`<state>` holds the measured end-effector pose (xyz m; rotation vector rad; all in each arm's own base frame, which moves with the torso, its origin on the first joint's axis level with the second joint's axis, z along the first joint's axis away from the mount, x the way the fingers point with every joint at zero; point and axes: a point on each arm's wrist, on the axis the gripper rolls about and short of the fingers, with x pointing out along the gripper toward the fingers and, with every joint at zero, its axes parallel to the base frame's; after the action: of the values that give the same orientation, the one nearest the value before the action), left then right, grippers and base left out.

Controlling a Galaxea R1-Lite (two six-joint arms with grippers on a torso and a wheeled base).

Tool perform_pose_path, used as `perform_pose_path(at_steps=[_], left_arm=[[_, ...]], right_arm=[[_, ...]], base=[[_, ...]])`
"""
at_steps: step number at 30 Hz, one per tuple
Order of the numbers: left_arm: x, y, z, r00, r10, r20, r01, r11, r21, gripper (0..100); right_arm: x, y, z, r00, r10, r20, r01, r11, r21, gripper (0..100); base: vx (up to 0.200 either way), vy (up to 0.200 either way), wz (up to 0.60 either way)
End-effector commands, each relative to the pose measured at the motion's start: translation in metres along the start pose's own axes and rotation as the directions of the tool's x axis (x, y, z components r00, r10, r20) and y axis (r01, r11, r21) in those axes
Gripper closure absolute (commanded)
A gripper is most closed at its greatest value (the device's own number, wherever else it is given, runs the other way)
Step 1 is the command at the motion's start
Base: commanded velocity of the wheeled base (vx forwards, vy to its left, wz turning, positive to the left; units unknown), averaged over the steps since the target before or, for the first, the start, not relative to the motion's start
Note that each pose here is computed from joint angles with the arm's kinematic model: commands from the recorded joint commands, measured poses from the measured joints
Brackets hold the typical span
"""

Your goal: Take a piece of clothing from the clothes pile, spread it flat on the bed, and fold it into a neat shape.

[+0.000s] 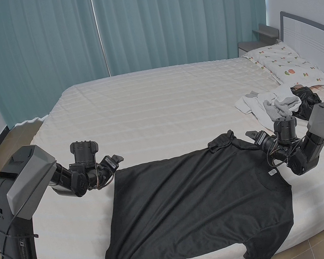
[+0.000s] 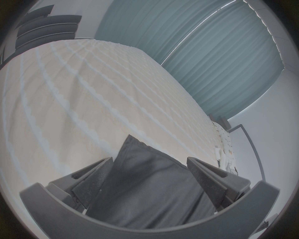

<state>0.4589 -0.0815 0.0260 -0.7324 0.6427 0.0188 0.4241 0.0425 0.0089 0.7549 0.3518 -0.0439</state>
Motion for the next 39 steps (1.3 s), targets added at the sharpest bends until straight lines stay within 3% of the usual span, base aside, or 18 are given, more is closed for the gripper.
perform_pose_path(at_steps=[1,20,24,25,35,39], left_arm=[[0.044,0.026,-0.009,0.997,0.069,-0.019,-0.069,0.998,0.005,0],[0.072,0.018,-0.009,1.000,0.004,-0.002,-0.004,0.999,0.041,0],[0.081,0.019,-0.006,0.999,0.032,-0.013,-0.031,0.999,0.043,0],[0.082,0.018,-0.005,0.999,0.040,-0.016,-0.040,0.998,0.040,100],[0.084,0.017,0.004,0.996,0.077,0.034,-0.078,0.996,0.031,100],[0.085,0.018,0.018,0.990,0.095,0.108,-0.098,0.995,0.020,100]], right_arm=[[-0.027,0.002,0.004,1.000,0.004,0.008,-0.004,1.000,-0.010,0],[-0.031,-0.003,-0.004,1.000,0.018,0.016,-0.018,1.000,-0.013,0],[-0.031,-0.004,-0.004,1.000,0.017,0.017,-0.017,1.000,-0.010,0],[-0.031,-0.004,-0.004,1.000,0.017,0.017,-0.017,1.000,-0.010,0],[-0.032,-0.007,-0.003,1.000,0.004,0.017,-0.004,1.000,-0.006,0],[-0.032,-0.008,-0.005,0.999,0.017,0.028,-0.017,1.000,-0.006,0]], base=[[0.000,0.000,0.00],[0.000,0.000,0.00],[0.000,0.000,0.00],[0.000,0.000,0.00],[0.000,0.000,0.00],[0.000,0.000,0.00]])
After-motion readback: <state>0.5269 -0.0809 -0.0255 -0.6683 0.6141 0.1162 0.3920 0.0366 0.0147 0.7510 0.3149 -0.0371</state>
